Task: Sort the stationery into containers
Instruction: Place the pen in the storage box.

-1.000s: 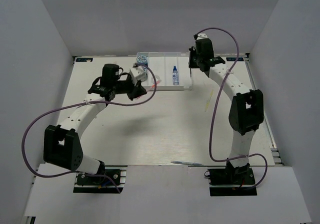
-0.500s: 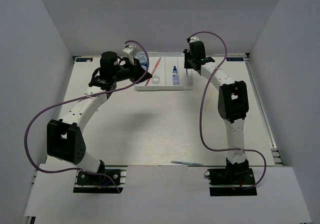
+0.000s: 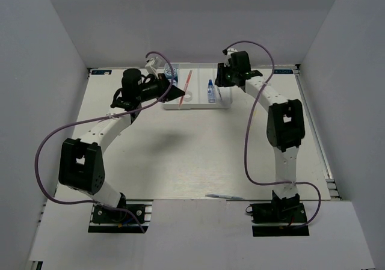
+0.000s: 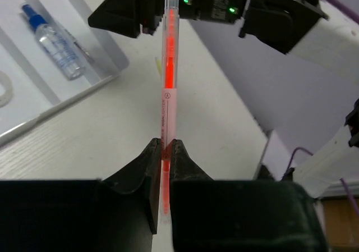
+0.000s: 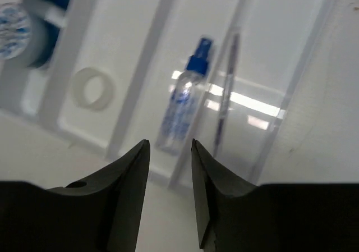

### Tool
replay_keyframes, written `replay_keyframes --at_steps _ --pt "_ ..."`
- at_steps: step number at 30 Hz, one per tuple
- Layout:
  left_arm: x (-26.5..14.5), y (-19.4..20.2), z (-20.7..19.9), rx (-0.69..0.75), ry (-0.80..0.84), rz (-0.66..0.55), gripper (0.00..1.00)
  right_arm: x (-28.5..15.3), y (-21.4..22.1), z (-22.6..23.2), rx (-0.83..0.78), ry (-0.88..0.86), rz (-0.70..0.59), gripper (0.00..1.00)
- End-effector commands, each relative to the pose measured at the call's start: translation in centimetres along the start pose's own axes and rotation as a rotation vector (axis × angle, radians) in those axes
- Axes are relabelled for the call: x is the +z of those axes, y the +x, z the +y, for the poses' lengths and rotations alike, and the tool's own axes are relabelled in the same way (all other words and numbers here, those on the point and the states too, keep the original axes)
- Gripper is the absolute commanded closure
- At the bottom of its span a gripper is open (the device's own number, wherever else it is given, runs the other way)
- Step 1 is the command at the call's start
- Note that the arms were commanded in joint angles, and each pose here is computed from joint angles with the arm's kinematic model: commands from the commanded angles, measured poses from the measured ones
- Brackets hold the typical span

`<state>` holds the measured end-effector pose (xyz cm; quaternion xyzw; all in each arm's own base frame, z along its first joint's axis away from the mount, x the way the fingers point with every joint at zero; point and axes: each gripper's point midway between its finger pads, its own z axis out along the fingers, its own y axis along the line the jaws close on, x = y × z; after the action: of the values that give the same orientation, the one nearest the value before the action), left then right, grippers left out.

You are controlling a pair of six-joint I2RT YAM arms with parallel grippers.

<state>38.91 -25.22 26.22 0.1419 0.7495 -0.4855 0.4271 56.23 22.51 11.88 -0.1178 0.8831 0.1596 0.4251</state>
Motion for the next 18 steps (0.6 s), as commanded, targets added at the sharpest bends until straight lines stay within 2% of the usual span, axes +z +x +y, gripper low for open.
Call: replay_keyframes --at_steps 1,2,3,4,6,8,16,18 --pt "-1.4 -1.0 -3.5 -0.061 0.121 -0.080 1.00 -11.3 -6.9 7.3 -0.033 -0.342 -0.156 0.58" --pt "-1.6 0.8 -3.2 -0.110 0.138 -0.062 1.00 -13.1 -6.8 8.8 -0.031 -0.417 -0.161 0.57" --pt "-2.0 0.4 -4.6 -0.130 0.211 -0.088 1.00 -17.1 -8.0 11.2 -0.024 -0.535 -0.209 0.50" --pt "-2.2 0.6 -5.1 -0.142 0.240 -0.095 1.00 -17.7 -6.1 11.9 0.009 -0.578 -0.171 0.47" --pt "-2.9 1.7 -5.6 -0.211 0.284 -0.105 1.00 -21.9 -6.4 14.1 0.016 -0.712 -0.200 0.39" --pt "-3.5 2.0 -6.4 -0.253 0.333 -0.128 1.00 -24.3 -5.6 15.6 0.096 -0.795 -0.160 0.34" --pt "-4.6 1.1 -7.5 -0.321 0.370 -0.192 1.00 -23.8 0.6 17.5 0.280 -0.862 0.008 0.28" --pt "-4.6 1.2 -7.5 -0.323 0.370 -0.194 1.00 -23.6 1.1 17.8 0.290 -0.870 0.021 0.27"
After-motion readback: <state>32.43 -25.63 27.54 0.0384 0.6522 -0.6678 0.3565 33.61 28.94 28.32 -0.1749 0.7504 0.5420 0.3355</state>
